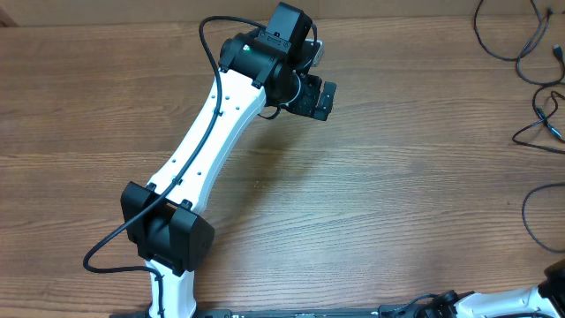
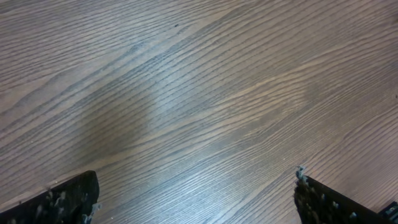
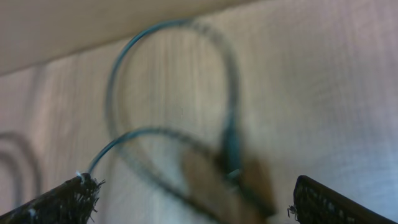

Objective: Untangle cables

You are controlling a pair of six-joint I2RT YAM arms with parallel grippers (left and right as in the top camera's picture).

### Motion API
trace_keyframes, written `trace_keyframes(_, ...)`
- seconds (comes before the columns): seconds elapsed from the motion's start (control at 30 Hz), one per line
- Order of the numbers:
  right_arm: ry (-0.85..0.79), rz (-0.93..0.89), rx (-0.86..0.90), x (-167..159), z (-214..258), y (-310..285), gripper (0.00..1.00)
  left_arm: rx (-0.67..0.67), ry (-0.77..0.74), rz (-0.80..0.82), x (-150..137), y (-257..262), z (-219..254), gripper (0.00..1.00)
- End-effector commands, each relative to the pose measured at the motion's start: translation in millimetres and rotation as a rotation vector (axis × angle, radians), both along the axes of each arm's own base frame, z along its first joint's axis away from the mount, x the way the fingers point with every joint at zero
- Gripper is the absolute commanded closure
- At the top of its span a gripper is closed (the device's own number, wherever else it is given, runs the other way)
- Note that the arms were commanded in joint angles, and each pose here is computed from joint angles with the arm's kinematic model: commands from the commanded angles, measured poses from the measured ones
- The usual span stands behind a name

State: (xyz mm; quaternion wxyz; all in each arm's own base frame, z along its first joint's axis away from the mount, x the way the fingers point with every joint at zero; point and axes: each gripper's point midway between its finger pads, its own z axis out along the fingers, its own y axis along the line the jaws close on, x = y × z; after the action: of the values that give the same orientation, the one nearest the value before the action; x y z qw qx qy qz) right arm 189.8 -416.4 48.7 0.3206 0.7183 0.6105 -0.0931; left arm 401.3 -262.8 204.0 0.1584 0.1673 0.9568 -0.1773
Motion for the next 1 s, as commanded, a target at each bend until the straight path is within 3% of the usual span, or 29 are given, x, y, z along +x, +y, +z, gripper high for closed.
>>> trace_keyframes(0.0, -0.251, 0.204, -0.027, 54.4, 56.9, 4.1, 0.0, 0.009, -0.02, -0.023, 2.1, -3.3, 0.7, 0.0)
trace_keyframes(0.17, -0.501, 0.552, -0.187, 122.7, 191.5, 48.8, 0.0, 0.024, -0.034, -0.014, 5.2, -0.8, 0.5, 0.0)
trace_keyframes(0.27, -0.614, 0.852, -0.313, 161.5, 273.7, 118.7, 0.0, 0.021, -0.04, -0.014, 6.4, -1.5, 1.2, 0.0)
trace_keyframes(0.37, -0.737, 1.1, -0.469, 178.8, 352.3, 196.3, 0.0, 0.023, -0.036, -0.014, 5.5, -1.0, 0.7, 0.0)
trace_keyframes(0.47, -0.847, 1.305, -0.698, 169.8, 421.5, 268.7, 0.0, 0.027, -0.03, -0.014, 4.2, -0.1, -0.1, 0.0)
trace_keyframes(0.67, -0.997, 1.39, -1.168, 112.4, 524.7, 358.0, 0.0, 0.019, -0.044, -0.014, 7.1, -2.1, 1.5, 0.0)
trace_keyframes(0.83, -1.019, 1.402, -1.225, 82.9, 541.0, 384.2, 0.0, 0.014, -0.055, -0.014, 9.6, -3.2, 2.7, 0.0)
trace_keyframes(0.97, -1.15, 1.507, -1.208, 55.5, 551.9, 442.9, 0.0, 0.048, -0.069, -0.05, 8.8, 0.9, 0.3, 0.0)
